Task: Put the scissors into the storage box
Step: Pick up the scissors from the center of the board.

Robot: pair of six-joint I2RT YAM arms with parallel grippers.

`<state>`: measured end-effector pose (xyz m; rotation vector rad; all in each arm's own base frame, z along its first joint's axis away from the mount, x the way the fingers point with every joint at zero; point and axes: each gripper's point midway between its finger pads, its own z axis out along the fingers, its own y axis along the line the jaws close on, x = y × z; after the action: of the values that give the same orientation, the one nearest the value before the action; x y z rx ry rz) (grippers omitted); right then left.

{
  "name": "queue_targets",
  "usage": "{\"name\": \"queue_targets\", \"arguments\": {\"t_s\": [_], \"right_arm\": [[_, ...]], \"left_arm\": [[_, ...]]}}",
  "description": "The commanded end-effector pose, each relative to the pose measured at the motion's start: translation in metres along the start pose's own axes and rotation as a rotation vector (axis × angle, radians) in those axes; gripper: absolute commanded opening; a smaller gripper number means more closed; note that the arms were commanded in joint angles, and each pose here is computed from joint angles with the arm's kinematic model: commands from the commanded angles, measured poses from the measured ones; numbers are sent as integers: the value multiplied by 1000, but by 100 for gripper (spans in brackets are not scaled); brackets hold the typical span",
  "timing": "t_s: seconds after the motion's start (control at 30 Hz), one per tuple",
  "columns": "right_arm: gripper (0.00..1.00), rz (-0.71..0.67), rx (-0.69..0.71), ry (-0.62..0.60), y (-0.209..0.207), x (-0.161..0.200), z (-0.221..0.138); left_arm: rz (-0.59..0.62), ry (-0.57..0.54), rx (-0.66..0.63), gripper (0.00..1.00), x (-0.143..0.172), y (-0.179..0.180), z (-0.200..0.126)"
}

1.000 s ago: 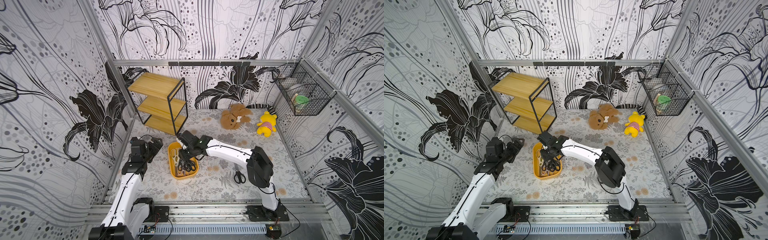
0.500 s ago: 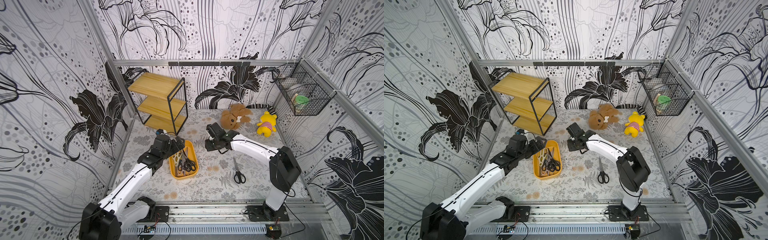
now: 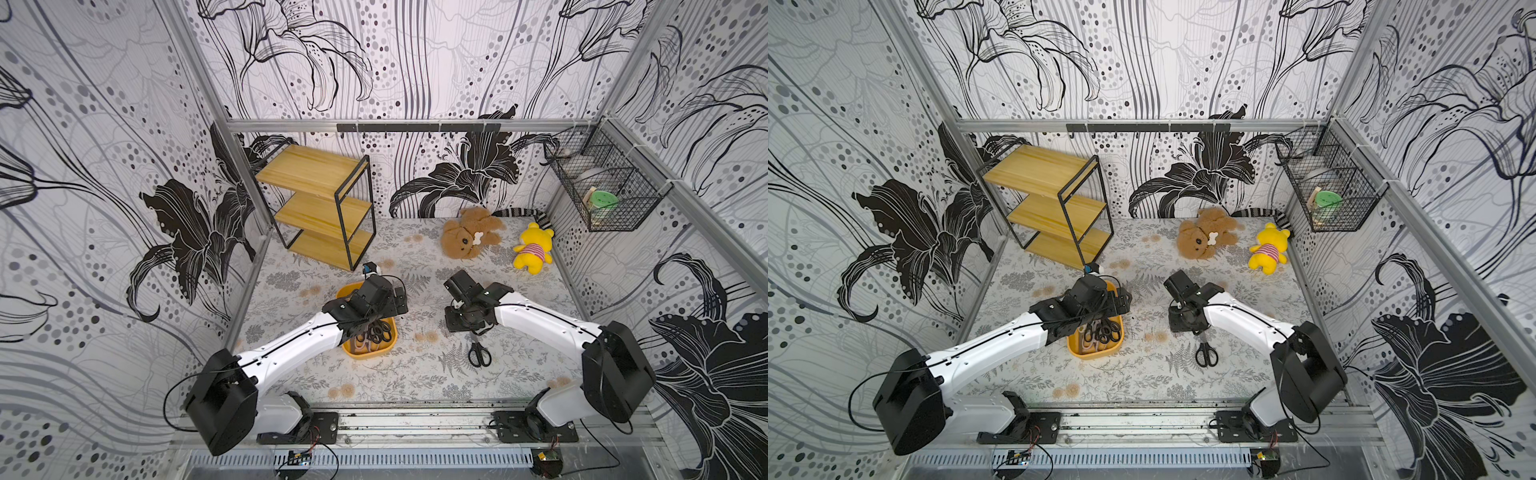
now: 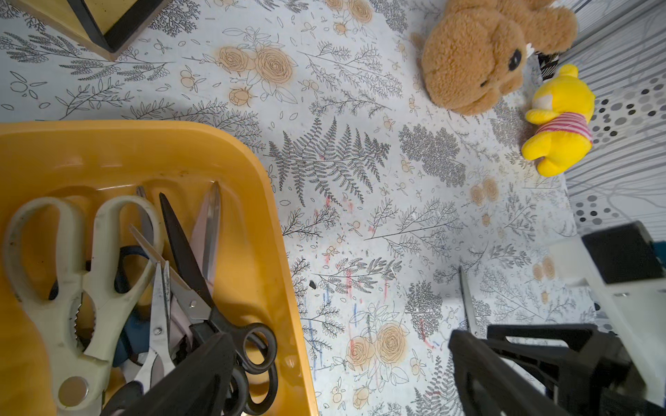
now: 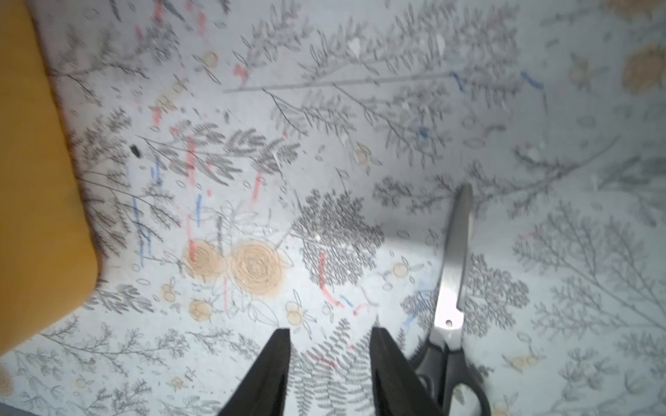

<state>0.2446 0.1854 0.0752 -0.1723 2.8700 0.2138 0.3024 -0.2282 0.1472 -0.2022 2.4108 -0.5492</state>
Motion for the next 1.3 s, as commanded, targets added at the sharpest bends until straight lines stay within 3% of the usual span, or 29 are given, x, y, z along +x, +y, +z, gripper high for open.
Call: {"name": "queue_targets", "arguments": {"t_s": [0.0,0.37,1.27], "right_arm": [[41,65,36,101,-16,37,3],[39,127,47,164,-31,72,15],[29,164,85,166,-36,73,42]], "left_arm": [[-10,-63,11,98,-16,-8,-1],[-3,-80,-32,97,-17,2,-5],[7,-108,-68,98,-24,7,-13]]}}
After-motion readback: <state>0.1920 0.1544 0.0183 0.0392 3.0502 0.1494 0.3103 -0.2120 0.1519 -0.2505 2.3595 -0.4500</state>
